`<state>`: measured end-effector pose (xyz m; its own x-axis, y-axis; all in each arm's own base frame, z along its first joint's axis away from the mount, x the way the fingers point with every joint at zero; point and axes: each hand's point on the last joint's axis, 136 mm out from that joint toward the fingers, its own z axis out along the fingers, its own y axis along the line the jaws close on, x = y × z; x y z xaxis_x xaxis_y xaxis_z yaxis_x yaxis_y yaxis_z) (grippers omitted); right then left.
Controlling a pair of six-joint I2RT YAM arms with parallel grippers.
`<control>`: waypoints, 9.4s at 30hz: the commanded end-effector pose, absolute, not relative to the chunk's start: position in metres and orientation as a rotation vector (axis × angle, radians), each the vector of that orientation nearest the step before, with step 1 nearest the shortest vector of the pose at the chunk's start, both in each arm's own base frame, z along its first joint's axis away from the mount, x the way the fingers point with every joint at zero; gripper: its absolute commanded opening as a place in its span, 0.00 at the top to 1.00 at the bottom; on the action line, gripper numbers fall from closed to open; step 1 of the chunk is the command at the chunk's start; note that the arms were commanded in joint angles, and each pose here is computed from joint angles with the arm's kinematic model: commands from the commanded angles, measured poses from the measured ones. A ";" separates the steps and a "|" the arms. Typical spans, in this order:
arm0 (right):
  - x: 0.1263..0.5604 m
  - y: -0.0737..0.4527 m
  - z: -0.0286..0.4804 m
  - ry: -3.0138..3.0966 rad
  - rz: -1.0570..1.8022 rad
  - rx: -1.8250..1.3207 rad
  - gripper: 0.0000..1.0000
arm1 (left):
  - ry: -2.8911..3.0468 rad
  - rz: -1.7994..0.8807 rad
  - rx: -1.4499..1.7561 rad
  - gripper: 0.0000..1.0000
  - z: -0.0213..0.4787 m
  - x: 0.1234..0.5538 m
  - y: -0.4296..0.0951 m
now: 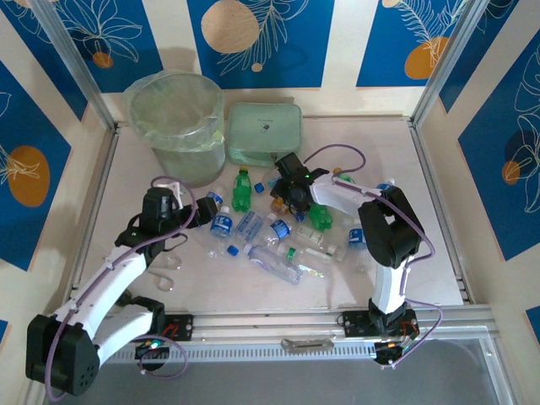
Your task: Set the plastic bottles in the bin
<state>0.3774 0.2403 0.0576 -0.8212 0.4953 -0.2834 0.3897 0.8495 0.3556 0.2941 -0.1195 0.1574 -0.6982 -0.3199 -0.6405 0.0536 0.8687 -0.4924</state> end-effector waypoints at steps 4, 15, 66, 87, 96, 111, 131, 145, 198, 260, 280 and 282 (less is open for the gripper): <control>0.398 0.244 0.052 2.618 0.412 0.754 0.27 | 2.238 -0.601 -0.133 0.00 0.173 0.298 -0.127; 0.406 0.242 0.047 2.590 0.424 0.796 0.38 | 2.246 -0.601 -0.083 0.00 0.174 0.294 -0.136; 0.310 0.303 0.204 2.470 1.190 0.248 0.45 | 2.064 -1.207 0.371 0.08 0.209 0.298 -0.309; 0.322 0.283 0.219 2.408 1.149 0.275 0.27 | 2.072 -1.140 0.280 0.44 0.205 0.307 -0.298; 0.335 0.210 0.244 2.259 1.043 0.425 0.27 | 2.060 -1.008 0.307 0.44 0.230 0.314 -0.279; 0.314 0.174 0.212 2.265 0.981 0.530 0.26 | 1.853 -0.701 0.241 0.48 0.389 0.410 -0.195; 0.300 0.172 0.190 2.329 0.946 0.520 0.26 | 2.163 -0.260 -0.079 0.49 0.330 0.526 -0.043; 0.298 0.162 0.178 2.353 0.880 0.558 0.26 | 2.193 -0.282 -0.082 0.21 0.319 0.532 -0.046; 0.191 0.323 0.069 2.716 0.077 -1.261 0.21 | 2.200 -0.806 -0.461 0.00 0.161 0.307 -0.099; 0.326 0.242 0.210 2.383 1.039 0.321 0.52 | 2.011 -1.096 0.165 0.00 0.237 0.290 -0.241; 0.312 0.218 0.210 2.329 1.031 0.419 0.54 | 2.130 -1.356 0.514 0.03 0.202 0.236 -0.382; 0.311 0.216 0.211 2.326 1.024 0.418 0.54 | 2.129 -1.337 0.512 0.07 0.202 0.239 -0.382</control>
<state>0.3141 0.2176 0.2010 -0.8065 0.4745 -0.3528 0.0743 0.6733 0.7356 0.2363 -0.3730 0.1828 -0.7916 0.0335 -0.6101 0.5531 0.4636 -0.6922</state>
